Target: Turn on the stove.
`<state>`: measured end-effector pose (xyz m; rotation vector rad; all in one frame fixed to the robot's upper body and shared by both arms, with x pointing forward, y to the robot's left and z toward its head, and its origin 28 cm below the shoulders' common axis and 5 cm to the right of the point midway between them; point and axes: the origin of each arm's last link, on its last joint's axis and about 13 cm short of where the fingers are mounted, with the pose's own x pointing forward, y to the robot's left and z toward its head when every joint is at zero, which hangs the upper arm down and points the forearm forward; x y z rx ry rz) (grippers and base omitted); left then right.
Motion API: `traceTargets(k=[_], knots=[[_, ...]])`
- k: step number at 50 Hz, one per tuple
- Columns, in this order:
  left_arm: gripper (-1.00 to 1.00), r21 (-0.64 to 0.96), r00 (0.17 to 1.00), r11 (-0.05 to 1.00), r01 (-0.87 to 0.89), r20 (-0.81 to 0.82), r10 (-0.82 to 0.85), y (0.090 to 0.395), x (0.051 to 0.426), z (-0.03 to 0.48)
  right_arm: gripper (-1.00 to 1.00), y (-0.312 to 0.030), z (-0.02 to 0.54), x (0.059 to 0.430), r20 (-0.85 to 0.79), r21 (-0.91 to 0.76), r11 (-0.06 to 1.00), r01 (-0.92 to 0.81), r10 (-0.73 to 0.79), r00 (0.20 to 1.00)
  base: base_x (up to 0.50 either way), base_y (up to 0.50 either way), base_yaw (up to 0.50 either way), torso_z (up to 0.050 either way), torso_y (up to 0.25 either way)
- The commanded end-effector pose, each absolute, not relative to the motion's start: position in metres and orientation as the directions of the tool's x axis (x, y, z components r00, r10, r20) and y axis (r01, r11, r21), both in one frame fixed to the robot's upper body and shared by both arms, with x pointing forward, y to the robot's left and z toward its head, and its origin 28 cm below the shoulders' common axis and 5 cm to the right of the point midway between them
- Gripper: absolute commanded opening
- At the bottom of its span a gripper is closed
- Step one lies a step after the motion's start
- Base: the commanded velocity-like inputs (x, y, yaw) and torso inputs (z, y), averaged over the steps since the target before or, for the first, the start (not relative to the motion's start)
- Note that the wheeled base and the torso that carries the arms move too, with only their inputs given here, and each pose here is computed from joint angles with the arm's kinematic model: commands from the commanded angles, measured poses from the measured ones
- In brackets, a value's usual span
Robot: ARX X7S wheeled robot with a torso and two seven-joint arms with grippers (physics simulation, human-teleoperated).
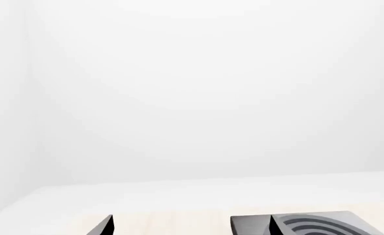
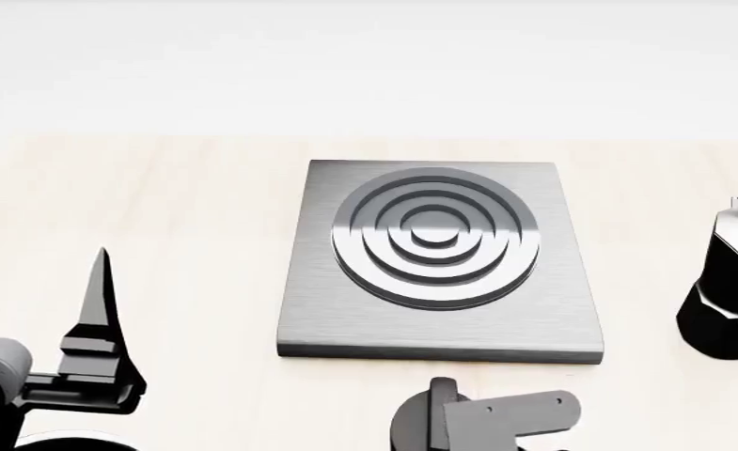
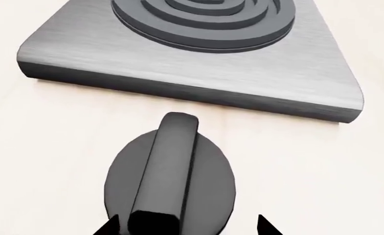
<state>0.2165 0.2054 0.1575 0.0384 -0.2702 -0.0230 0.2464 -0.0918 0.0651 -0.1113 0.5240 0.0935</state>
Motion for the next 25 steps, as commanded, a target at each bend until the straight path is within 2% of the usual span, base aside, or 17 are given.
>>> traceTargets(k=[1,25], knots=[[1.00,0.042,0.964,0.999,0.018,0.266,-0.029,0.205,0.216,0.157,1.00,-0.093,0.062,0.248,-0.500,-0.093,0.990,-0.102,0.043,0.865,0.00,0.00,0.00,0.000,0.000],[1.00,0.042,0.964,0.999,0.018,0.264,-0.028,0.205,0.217,0.157,1.00,-0.105,0.062,0.247,-0.500,-0.127,0.992,-0.003,-0.062,0.864,0.00,0.00,0.00,0.000,0.000]])
